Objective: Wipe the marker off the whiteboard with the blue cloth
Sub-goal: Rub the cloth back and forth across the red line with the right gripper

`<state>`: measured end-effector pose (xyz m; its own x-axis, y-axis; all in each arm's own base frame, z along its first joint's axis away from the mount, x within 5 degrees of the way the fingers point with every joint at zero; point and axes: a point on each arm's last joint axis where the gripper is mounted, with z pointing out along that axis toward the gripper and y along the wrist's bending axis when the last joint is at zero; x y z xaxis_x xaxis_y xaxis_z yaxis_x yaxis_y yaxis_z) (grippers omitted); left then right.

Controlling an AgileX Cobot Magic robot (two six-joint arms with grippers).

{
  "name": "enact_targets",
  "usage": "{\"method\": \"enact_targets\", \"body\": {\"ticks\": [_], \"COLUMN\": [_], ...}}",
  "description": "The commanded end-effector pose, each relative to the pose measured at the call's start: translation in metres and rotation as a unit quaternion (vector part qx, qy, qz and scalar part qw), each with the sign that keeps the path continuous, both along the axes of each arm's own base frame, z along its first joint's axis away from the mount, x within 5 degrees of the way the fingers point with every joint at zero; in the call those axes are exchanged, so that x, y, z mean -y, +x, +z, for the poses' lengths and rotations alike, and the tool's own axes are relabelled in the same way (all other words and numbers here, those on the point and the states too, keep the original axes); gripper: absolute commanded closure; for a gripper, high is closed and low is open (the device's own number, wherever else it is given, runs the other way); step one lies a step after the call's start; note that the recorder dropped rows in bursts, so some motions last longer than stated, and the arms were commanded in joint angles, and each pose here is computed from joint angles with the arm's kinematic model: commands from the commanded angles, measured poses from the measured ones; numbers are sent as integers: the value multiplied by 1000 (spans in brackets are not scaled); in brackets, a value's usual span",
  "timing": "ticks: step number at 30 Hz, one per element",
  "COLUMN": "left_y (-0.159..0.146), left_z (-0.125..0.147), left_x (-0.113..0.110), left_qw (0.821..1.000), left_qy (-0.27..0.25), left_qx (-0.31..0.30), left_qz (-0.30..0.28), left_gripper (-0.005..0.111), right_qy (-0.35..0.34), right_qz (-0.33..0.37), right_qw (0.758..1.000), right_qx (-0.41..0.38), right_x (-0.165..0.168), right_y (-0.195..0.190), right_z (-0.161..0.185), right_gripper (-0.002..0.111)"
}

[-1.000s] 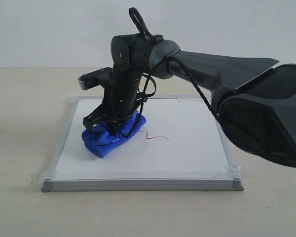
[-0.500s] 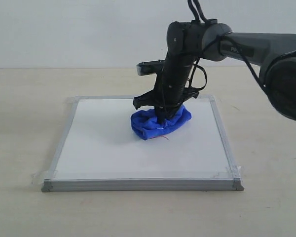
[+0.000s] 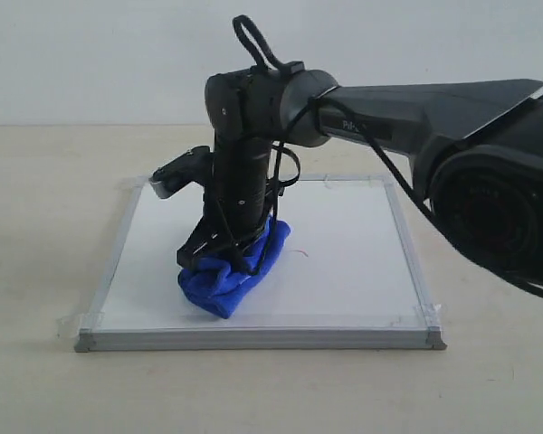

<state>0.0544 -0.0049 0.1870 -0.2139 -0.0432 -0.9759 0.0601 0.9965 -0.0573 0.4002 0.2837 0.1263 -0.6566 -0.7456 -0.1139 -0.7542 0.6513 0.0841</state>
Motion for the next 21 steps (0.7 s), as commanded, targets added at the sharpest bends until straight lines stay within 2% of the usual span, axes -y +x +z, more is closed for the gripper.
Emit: {"method": "enact_targets", "body": {"ticks": [1,5,6,7,10,12,14,16,19,21], "left_y": [0,0,0,0,0,0,0,0,0,0], "left_z": [0,0,0,0,0,0,0,0,0,0], "left_x": [0,0,0,0,0,0,0,0,0,0], "left_qw": [1000,1000,1000,1000,1000,1000,1000,1000,1000,1000], "left_qy": [1,1,1,1,1,1,1,1,1,1], "left_qx": [4,4,4,4,4,4,4,4,4,4], "left_qz": [2,2,2,2,2,2,2,2,2,2], "left_gripper": [102,102,102,102,102,102,102,102,102,102], "right_qy": [-63,-80,-85,-89,-108,-105,-81,-42,53,72], "right_qz": [-37,-109,-162,-177,-247,-285,-330,-340,-302,-282], "right_qw": [994,988,979,975,952,940,927,925,939,946], "right_qx": [-80,-75,-89,-98,-147,-158,-157,-165,-156,-140], "right_x": [10,51,81,94,167,202,221,212,165,141], "right_y": [-13,12,21,22,18,18,22,23,23,21], "right_z": [-46,-47,-51,-53,-60,-56,-45,-35,-32,-32], "right_gripper": [108,108,108,108,108,108,108,108,108,108]}}
